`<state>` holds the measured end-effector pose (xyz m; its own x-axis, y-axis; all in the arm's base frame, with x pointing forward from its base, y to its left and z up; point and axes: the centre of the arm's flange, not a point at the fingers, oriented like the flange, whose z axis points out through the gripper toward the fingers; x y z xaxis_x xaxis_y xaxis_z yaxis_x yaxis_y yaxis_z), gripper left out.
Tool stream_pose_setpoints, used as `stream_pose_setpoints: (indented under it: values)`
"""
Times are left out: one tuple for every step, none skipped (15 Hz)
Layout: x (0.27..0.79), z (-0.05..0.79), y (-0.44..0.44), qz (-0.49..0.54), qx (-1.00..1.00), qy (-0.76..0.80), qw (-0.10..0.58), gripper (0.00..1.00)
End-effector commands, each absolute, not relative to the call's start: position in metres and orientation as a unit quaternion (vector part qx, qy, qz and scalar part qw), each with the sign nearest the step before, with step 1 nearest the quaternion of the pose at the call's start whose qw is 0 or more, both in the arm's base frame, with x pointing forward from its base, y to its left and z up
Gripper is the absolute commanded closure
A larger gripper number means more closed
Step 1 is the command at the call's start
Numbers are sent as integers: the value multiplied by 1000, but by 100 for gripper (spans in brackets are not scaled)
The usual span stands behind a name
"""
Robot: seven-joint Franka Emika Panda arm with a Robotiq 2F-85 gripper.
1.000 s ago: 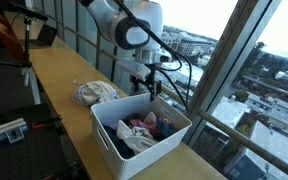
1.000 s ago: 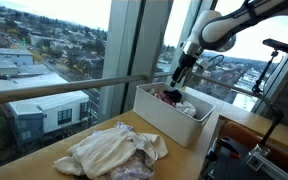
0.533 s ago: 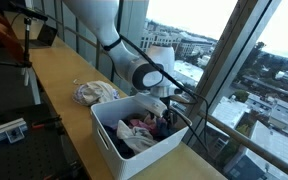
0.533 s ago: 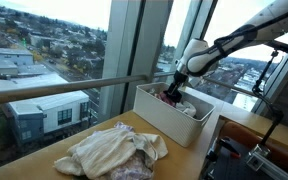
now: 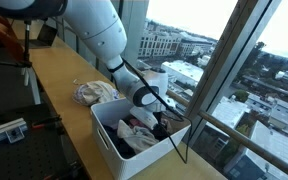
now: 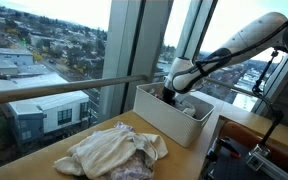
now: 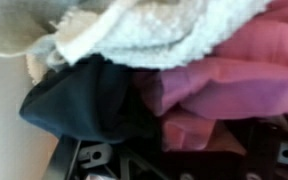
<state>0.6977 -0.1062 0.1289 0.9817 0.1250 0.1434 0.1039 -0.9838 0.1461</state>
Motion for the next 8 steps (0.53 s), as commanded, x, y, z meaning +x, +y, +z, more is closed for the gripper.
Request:
stream_pose_setpoints:
  values:
    - [711, 116, -83, 53, 997, 47, 33, 0]
    - [709, 111, -78, 47, 998, 44, 29, 25]
    - [707, 107, -73, 42, 998, 41, 27, 26]
    - [704, 104, -69, 37, 998, 40, 22, 32]
    - [700, 103, -67, 33, 999, 38, 20, 41]
    - [699, 104, -66, 32, 999, 36, 20, 48]
    - [697, 107, -67, 32, 999, 32, 20, 55]
    - [695, 111, -69, 32, 999, 28, 19, 63]
